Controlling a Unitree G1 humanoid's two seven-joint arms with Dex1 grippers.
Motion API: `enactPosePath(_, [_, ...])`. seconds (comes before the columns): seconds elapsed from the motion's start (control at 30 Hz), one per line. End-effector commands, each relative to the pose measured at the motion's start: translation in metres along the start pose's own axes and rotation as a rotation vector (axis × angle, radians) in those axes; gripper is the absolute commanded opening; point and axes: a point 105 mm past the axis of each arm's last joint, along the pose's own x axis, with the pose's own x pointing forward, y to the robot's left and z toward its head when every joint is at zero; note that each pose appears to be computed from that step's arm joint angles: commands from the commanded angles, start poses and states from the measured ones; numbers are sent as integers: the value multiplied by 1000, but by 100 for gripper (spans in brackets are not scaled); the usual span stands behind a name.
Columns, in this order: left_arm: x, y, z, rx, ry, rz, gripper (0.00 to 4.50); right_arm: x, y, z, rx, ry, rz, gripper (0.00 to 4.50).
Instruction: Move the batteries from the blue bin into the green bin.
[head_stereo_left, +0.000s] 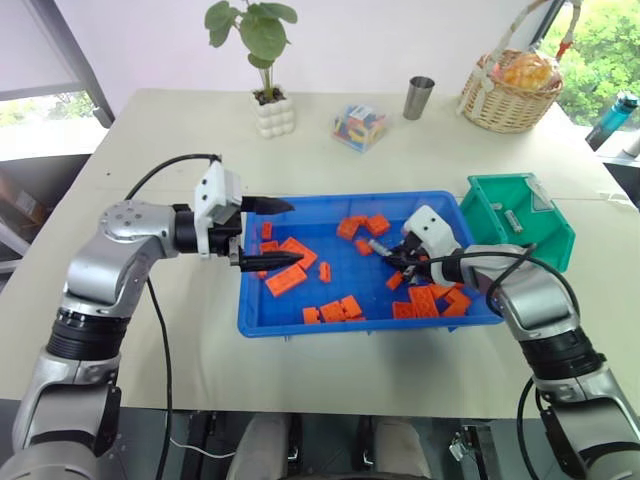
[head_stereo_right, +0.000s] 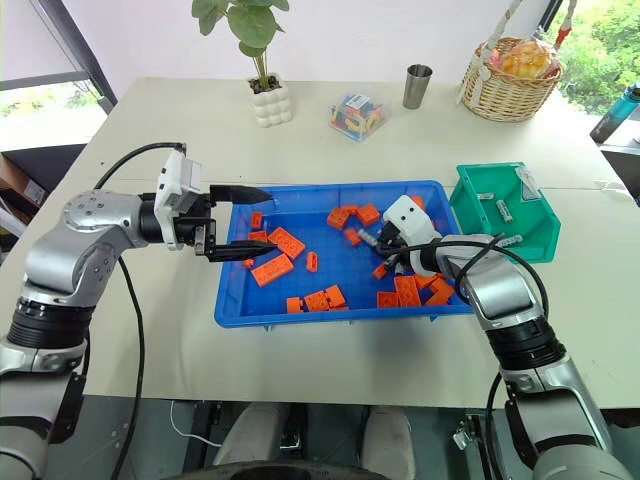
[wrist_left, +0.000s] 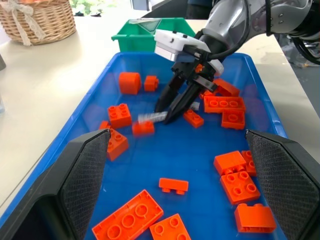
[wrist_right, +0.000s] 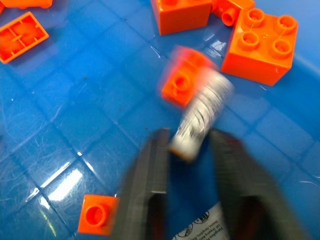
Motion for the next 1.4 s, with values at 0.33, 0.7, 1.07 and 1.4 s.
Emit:
enactPosePath(0.33, [-5, 3, -24, -41, -26, 96, 450, -96, -76, 58, 20, -185, -332, 14])
enactPosePath(0.7, [0, -3, -29, -46, -28, 80, 450, -147, -138, 9, 111, -24, -668, 109])
enactPosePath(1.07, [1, -6, -25, -40, -37, 69, 450, -121, -77, 53, -5, -200, -344, 285])
enactPosePath(1.4, [4, -6, -21, -29, -42, 67, 450, -78, -13, 8, 86, -12, -80, 285])
